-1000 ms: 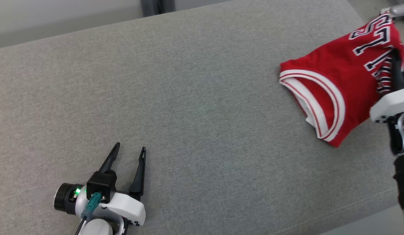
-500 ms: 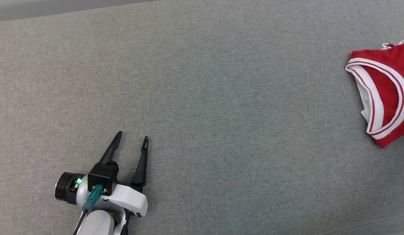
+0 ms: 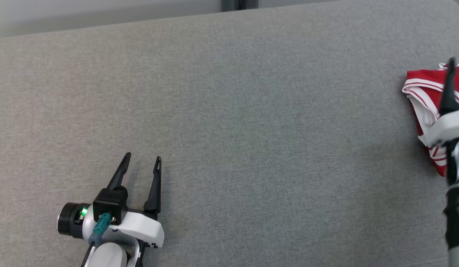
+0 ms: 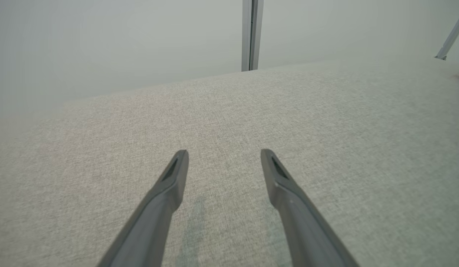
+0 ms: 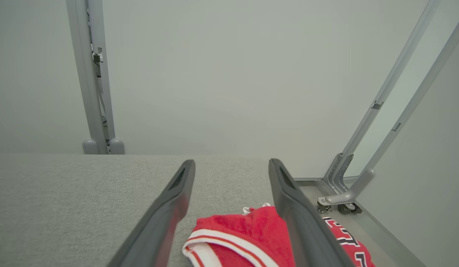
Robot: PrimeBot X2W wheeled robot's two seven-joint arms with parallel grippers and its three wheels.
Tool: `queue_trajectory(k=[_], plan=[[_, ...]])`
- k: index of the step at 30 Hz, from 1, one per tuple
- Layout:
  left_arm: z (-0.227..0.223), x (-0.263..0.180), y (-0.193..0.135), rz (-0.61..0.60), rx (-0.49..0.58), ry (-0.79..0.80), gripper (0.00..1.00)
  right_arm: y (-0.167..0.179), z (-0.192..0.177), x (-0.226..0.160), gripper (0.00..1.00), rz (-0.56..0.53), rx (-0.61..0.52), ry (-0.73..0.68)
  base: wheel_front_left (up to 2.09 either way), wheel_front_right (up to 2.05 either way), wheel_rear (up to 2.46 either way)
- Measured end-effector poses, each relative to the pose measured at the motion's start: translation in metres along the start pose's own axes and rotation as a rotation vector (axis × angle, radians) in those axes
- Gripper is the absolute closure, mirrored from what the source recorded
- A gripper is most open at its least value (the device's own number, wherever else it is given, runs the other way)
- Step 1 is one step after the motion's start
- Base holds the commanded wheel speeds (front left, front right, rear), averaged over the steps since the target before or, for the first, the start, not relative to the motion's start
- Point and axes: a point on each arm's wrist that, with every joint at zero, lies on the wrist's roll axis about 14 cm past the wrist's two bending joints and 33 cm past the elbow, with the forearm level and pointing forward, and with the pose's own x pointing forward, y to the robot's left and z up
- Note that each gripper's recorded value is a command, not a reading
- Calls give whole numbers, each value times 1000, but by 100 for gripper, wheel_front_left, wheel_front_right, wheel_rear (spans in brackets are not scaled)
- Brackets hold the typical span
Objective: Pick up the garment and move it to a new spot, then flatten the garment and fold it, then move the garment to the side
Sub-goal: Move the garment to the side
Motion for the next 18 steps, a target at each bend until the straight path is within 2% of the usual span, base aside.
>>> queue_trajectory(k=[7,18], plan=[[8,-22,15,62,-4,-14,0,66,-19,-45,0,161,120,28,0,0,0],[13,-65,46,185,-6,-28,0,136,-29,-106,0,367,233,78,0,0,0]])
